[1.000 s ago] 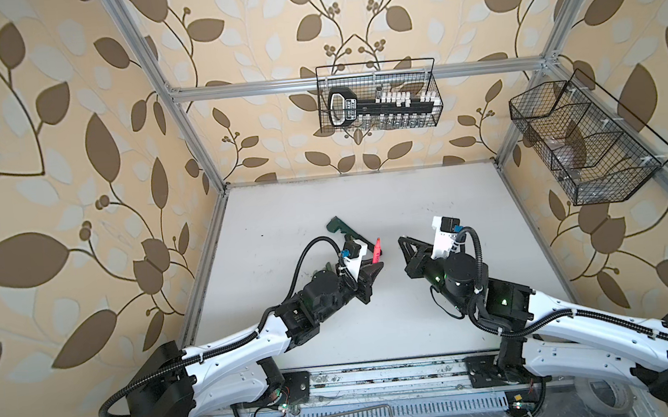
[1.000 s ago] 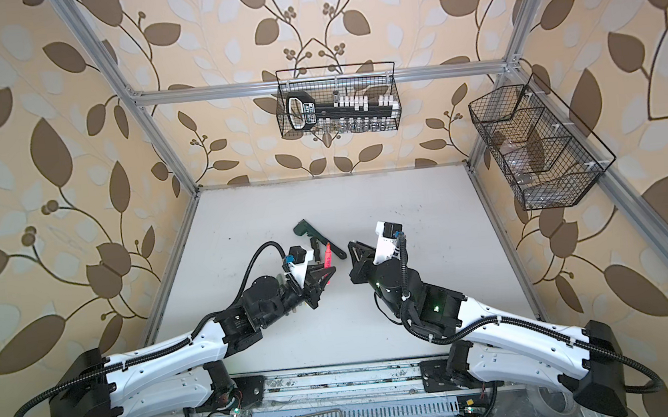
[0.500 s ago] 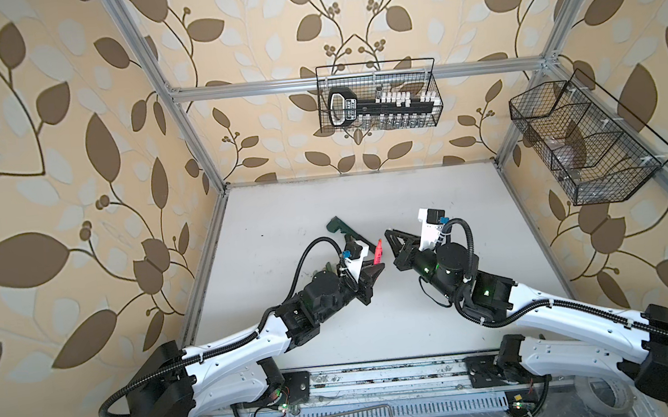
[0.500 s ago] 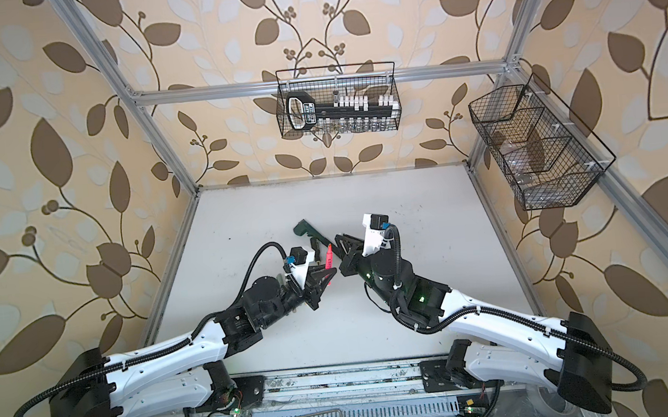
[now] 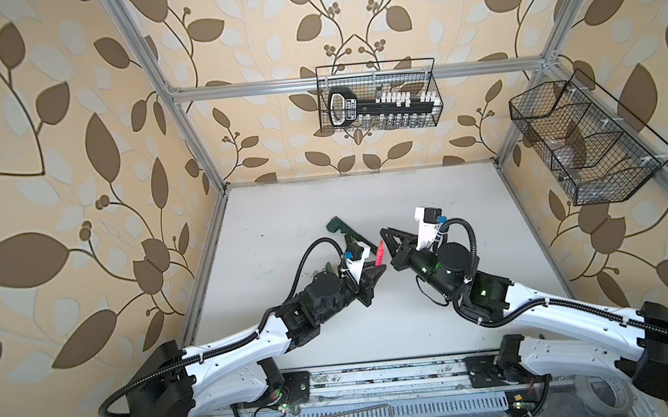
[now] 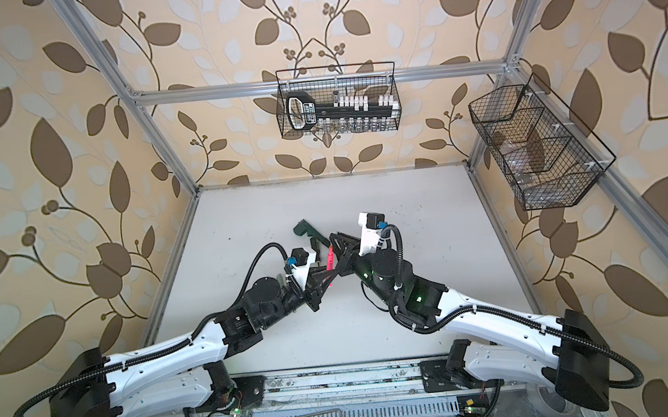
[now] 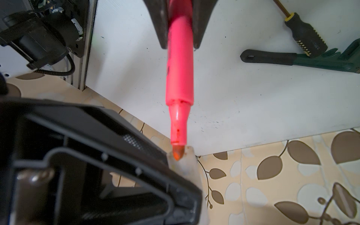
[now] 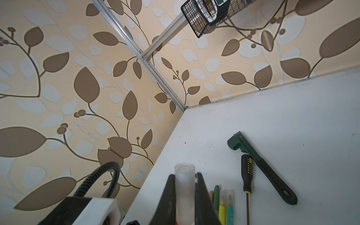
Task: Insert the pens into the pen caps
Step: 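Lower the cap onto the highlighter tip held by the left gripper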
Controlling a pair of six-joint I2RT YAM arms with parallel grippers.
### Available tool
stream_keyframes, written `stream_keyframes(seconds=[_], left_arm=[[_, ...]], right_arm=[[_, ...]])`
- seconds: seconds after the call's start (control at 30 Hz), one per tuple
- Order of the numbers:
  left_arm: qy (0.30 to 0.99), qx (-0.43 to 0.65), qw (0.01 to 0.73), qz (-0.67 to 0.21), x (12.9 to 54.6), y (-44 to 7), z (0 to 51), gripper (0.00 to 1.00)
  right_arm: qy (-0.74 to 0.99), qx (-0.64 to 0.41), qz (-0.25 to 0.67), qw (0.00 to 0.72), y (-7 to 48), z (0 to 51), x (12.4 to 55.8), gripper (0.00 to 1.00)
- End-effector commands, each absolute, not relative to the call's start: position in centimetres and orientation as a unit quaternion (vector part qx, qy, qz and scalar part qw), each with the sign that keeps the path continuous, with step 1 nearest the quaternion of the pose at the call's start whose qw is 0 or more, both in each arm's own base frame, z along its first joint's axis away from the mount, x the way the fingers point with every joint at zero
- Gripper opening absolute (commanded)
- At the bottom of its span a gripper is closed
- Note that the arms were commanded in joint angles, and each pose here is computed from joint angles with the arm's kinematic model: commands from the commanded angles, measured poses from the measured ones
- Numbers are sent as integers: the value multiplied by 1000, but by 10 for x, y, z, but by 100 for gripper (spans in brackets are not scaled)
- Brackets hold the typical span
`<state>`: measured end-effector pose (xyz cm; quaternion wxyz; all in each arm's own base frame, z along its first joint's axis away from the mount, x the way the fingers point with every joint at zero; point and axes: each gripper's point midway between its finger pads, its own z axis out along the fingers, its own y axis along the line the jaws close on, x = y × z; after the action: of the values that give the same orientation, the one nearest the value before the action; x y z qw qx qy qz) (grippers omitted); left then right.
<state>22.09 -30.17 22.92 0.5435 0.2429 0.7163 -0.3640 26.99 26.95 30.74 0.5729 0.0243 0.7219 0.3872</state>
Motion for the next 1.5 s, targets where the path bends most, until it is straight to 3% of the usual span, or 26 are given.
stream_keyframes(seconds=[0.0,0.53,1.0,1.47], left_arm=[[691,249,562,-381,216,-305,249,0],[689,250,562,-383,215,-306,250,0],[688,250,563,-384,214,-305,251,0],[692,214,567,-391,218,-297,256,0]], right_arm=[[704,17,400,586,275,329,268,0],[693,19,395,603,265,340,260,0],[709,16,389,588,275,319,263,0],[724,8,382,575,273,275,240,0]])
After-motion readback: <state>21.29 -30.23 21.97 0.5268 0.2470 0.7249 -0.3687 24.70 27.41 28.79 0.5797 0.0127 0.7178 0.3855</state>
